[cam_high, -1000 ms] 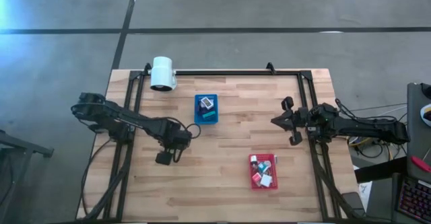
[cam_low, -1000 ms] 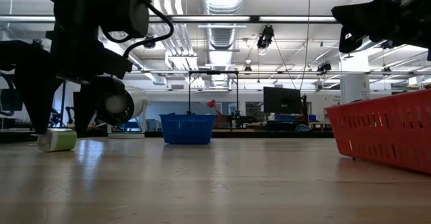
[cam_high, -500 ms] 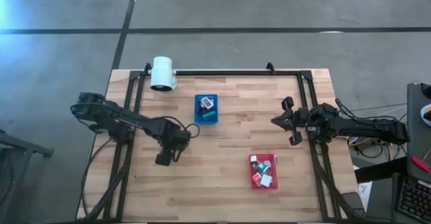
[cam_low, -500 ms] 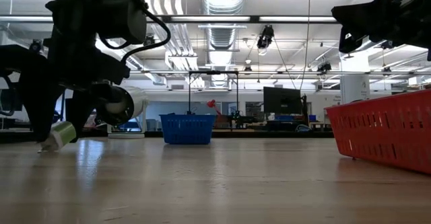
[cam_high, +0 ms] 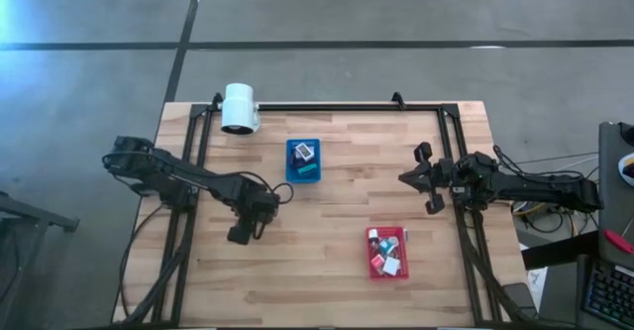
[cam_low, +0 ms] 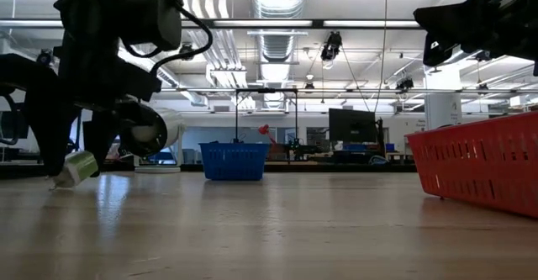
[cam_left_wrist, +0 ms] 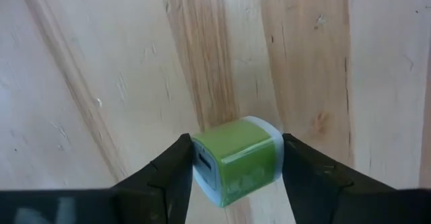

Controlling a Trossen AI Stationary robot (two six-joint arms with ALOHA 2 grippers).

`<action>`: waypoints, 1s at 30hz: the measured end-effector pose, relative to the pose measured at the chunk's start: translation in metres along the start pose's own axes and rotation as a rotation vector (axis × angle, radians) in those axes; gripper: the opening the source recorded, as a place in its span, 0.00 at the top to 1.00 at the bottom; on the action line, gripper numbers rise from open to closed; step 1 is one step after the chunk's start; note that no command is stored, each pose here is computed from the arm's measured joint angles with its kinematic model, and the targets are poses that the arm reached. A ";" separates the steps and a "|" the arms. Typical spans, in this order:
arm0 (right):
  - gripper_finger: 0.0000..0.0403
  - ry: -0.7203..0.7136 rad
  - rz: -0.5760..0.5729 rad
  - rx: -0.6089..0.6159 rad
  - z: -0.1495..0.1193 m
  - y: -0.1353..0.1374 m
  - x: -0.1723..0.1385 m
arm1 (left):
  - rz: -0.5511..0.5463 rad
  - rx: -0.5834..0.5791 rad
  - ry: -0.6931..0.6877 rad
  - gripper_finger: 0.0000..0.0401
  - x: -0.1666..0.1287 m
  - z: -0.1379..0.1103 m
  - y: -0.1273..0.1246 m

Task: Pick & Place Office items
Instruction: Put the green charger adapter into the red bin

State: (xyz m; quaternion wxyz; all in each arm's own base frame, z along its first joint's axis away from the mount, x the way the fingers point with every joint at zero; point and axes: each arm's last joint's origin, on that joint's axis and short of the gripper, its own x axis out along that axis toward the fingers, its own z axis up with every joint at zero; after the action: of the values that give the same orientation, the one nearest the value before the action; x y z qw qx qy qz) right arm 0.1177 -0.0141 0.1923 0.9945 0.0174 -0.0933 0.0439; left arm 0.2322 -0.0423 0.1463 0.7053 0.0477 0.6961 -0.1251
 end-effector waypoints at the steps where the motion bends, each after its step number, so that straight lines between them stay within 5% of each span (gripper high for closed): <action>1: 0.97 0.000 0.000 0.000 0.000 0.000 0.000 | 0.005 0.003 -0.011 0.53 -0.002 0.000 0.000; 8: 0.97 0.000 0.000 -0.001 0.000 0.000 0.000 | 0.036 0.094 -0.279 0.53 -0.043 -0.001 -0.005; 16: 0.97 0.001 0.000 0.000 0.000 0.000 0.000 | 0.123 0.165 -0.846 0.53 -0.087 -0.029 -0.011; 30: 0.97 0.002 -0.002 -0.006 0.000 0.000 0.000 | 0.244 0.125 -1.706 0.53 -0.070 -0.105 -0.013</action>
State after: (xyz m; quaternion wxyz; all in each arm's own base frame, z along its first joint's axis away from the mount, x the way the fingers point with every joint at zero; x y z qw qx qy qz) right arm 0.1177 -0.0142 0.1921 0.9947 0.0144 -0.0926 0.0429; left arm 0.1269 -0.0215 0.2149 0.9915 0.0505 -0.0894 -0.0794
